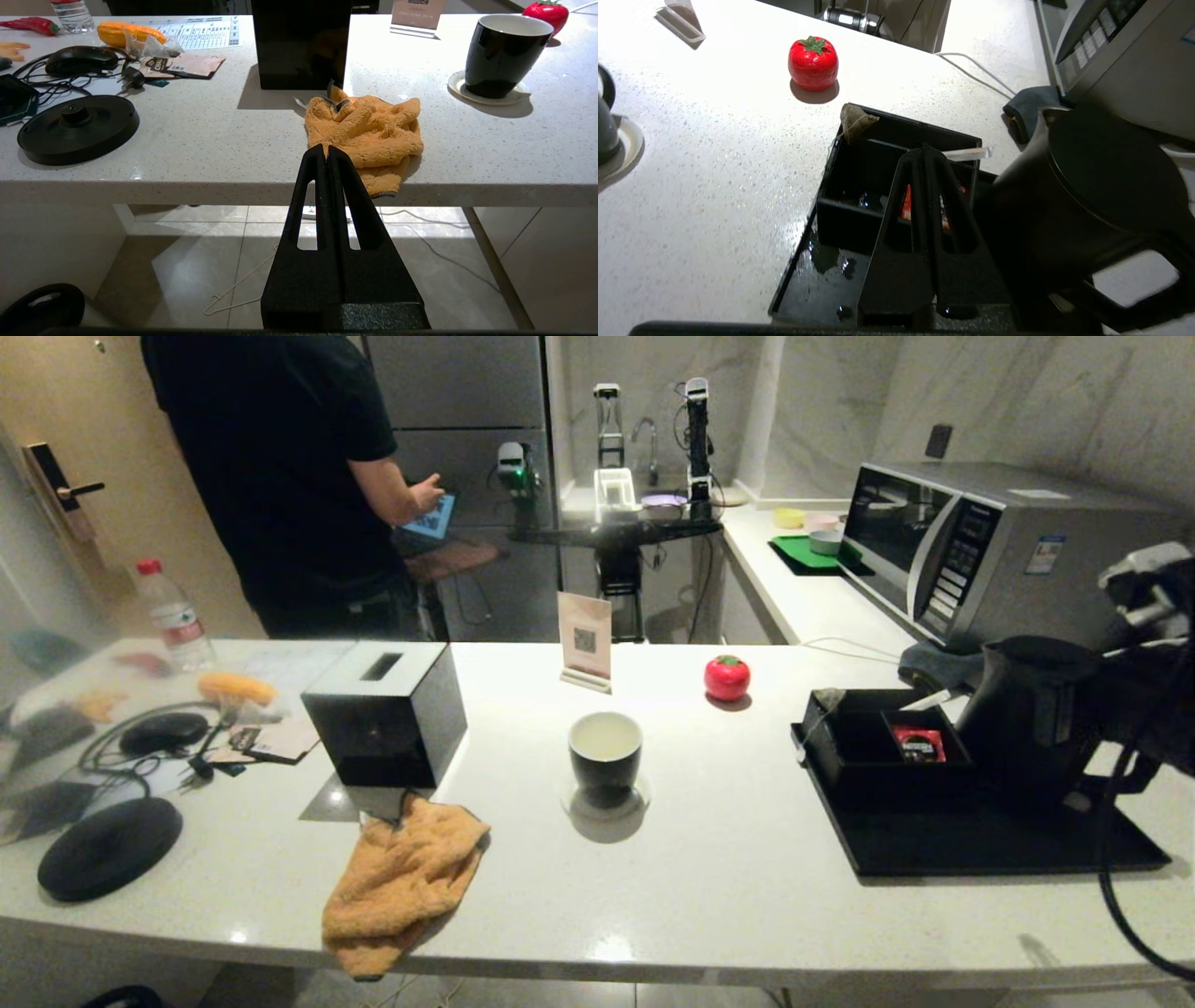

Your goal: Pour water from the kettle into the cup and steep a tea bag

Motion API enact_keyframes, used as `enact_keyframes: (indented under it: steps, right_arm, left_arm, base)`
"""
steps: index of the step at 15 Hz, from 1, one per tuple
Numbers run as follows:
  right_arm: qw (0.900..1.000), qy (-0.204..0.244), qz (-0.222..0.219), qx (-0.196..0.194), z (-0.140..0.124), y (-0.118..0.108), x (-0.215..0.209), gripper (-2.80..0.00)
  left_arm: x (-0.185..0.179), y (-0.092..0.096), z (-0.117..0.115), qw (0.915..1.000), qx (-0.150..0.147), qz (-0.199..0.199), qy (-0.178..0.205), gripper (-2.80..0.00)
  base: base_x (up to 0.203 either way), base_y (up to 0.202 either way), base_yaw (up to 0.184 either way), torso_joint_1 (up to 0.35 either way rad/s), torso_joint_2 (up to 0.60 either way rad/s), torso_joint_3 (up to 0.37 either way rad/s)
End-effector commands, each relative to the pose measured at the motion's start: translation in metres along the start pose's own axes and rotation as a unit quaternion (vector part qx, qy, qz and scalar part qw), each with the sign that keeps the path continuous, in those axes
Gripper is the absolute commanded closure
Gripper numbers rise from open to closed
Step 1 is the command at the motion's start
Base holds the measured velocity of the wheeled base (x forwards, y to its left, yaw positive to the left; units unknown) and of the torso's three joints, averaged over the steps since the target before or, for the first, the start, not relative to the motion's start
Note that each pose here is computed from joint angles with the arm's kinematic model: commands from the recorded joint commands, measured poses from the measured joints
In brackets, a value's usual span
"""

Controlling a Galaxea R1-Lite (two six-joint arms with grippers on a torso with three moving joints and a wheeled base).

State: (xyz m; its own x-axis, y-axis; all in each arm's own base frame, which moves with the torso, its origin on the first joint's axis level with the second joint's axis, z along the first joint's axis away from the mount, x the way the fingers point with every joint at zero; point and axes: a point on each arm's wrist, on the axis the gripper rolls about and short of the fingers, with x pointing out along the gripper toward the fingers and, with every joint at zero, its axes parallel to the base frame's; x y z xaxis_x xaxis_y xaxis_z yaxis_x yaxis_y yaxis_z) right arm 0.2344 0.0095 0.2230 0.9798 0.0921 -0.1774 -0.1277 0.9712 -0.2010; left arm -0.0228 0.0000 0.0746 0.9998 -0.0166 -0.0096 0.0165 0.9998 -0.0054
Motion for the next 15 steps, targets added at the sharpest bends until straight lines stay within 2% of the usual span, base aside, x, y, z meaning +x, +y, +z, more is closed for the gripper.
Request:
enact_keyframes:
  steps: [1, 9, 15]
  right_arm:
    - [1.0, 0.021, 0.008, 0.014, 0.0, 0.0, 0.025, 0.0]
    - [0.991, 0.123, 0.035, 0.042, 0.016, 0.001, 0.073, 0.0]
    - [0.983, 0.165, 0.057, 0.063, 0.034, 0.011, 0.129, 0.0]
  left_arm:
    - [0.0, 0.0, 0.0, 1.0, 0.0, 0.0, 0.0, 0.0]
    - [0.0, 0.0, 0.0, 1.0, 0.0, 0.001, 0.0, 0.0]
    - [0.0, 0.0, 0.0, 1.0, 0.0, 0.0, 0.0, 0.0]
  base:
    - [0.0, 0.0, 0.0, 0.0, 0.0, 0.0]
    - [0.0, 0.0, 0.0, 0.0, 0.0, 0.0]
    - [0.0, 0.0, 0.0, 0.0, 0.0, 0.0]
